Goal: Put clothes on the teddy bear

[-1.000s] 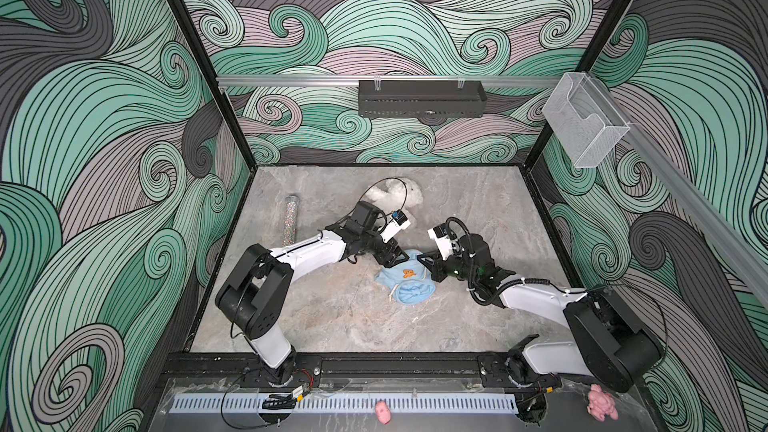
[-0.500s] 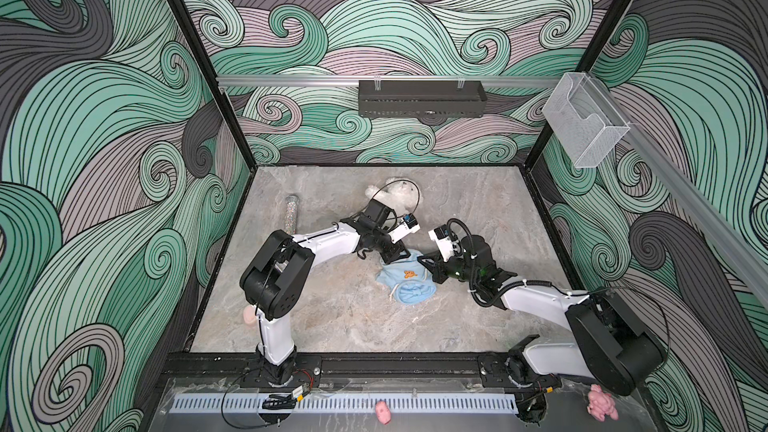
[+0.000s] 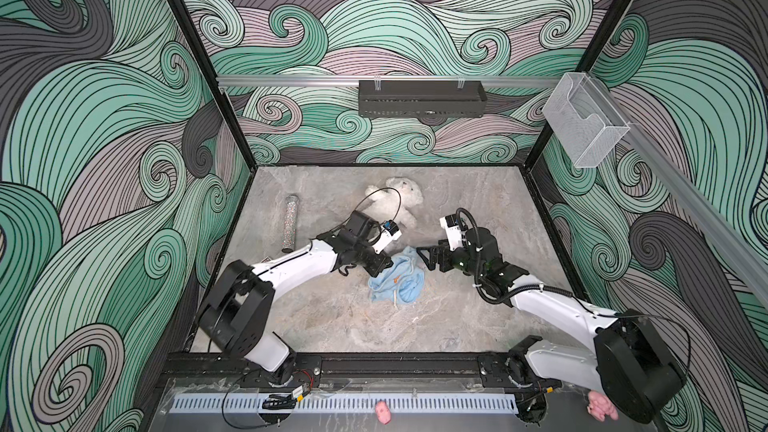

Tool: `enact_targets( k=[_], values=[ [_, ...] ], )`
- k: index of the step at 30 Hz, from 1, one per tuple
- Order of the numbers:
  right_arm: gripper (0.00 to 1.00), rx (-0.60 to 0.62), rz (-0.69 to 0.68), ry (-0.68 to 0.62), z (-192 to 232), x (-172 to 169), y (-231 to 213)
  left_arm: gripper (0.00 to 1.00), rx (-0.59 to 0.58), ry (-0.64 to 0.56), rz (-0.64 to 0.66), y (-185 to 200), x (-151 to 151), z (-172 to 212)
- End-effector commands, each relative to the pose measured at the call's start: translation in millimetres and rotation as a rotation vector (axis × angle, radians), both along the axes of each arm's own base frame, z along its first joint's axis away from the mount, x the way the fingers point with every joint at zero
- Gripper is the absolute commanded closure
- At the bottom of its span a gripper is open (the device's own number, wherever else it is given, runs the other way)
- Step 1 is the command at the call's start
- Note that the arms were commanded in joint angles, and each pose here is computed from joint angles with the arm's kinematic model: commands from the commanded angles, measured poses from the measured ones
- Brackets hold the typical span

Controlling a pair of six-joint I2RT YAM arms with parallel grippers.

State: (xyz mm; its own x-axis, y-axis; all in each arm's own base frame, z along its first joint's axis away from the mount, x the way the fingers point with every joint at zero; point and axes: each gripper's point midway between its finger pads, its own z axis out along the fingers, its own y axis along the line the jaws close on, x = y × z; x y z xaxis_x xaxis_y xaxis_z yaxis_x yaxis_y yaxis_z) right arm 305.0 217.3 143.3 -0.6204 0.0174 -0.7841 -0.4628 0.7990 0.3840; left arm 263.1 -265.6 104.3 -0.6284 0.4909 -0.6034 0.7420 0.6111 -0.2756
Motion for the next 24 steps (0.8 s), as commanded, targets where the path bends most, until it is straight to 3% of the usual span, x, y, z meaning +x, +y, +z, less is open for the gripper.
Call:
enact_targets(
  k=[1, 8, 12, 18, 21, 23, 24],
  values=[
    [0.05, -0.022, -0.147, 0.083, 0, 22, -3, 1.0, 0.082, -0.034, 0.261, 41, 16, 1],
    [0.06, -0.053, -0.18, 0.185, -26, 54, 53, 1.0, 0.175, 0.045, 0.407, 75, 3, -24],
    [0.04, -0.091, -0.146, 0.224, -49, 61, 93, 1.0, 0.163, 0.033, 0.481, 89, -4, -22],
    [0.01, -0.141, -0.146, 0.268, -88, 81, 118, 1.0, 0.169, 0.043, 0.548, 103, -10, -32],
    [0.17, -0.175, -0.142, 0.282, -103, 90, 118, 1.0, 0.179, 0.033, 0.582, 109, -7, -32],
    [0.44, -0.206, -0.147, 0.281, -107, 91, 104, 1.0, 0.186, 0.024, 0.612, 115, -3, -32],
    [0.53, -0.22, -0.154, 0.288, -110, 90, 94, 1.0, 0.187, 0.023, 0.628, 117, 0, -32]
  ],
)
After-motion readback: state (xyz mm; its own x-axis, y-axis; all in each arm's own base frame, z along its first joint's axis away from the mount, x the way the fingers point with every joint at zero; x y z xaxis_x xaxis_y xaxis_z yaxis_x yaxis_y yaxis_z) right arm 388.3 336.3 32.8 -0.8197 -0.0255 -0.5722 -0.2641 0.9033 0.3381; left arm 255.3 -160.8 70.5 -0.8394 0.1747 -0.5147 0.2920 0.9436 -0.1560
